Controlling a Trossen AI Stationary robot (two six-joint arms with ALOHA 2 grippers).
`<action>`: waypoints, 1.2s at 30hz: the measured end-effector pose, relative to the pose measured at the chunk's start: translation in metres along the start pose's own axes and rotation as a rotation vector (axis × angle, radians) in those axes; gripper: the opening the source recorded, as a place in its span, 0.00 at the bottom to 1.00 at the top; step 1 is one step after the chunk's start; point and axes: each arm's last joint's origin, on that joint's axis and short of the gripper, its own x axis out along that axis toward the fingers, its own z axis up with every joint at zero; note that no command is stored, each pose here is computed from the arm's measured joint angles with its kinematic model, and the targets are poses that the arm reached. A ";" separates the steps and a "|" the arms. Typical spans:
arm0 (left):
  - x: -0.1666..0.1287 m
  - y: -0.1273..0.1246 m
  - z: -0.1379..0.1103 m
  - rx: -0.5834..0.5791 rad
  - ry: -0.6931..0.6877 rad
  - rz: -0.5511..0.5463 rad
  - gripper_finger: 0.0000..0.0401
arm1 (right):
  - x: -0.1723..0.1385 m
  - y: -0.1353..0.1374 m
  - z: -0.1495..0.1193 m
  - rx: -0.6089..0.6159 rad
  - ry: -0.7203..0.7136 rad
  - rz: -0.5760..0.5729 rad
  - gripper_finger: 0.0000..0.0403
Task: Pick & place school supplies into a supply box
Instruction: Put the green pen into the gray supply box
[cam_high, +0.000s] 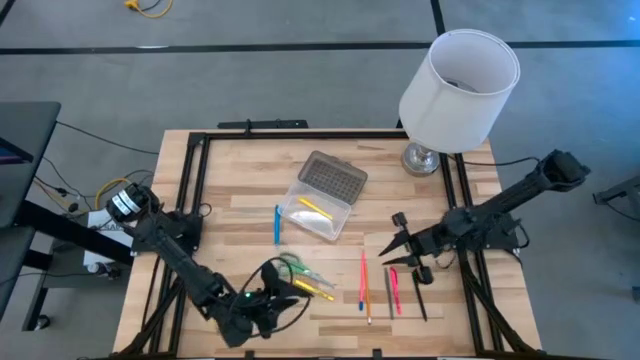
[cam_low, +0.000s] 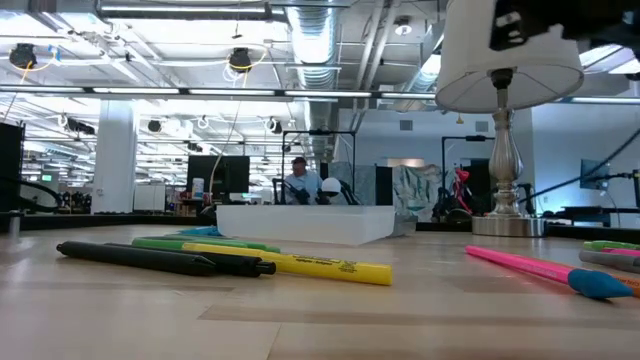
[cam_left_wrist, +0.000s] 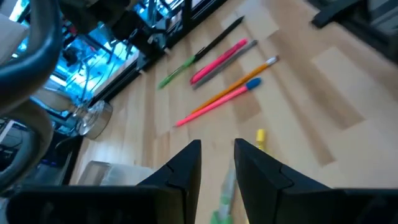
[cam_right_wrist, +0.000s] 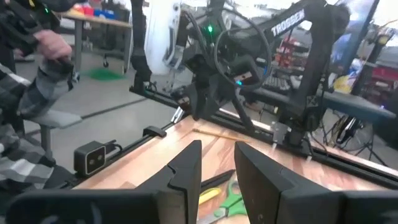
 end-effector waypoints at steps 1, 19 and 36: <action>-0.003 -0.003 0.001 0.004 -0.007 -0.009 0.23 | 0.007 -0.001 0.002 0.006 0.008 0.002 0.23; -0.044 -0.032 -0.001 0.100 -0.051 0.002 0.23 | 0.082 0.006 -0.006 0.458 0.679 -0.235 0.23; -0.024 -0.017 -0.007 0.111 0.025 0.057 0.23 | 0.032 0.026 -0.021 0.829 1.245 -0.663 0.23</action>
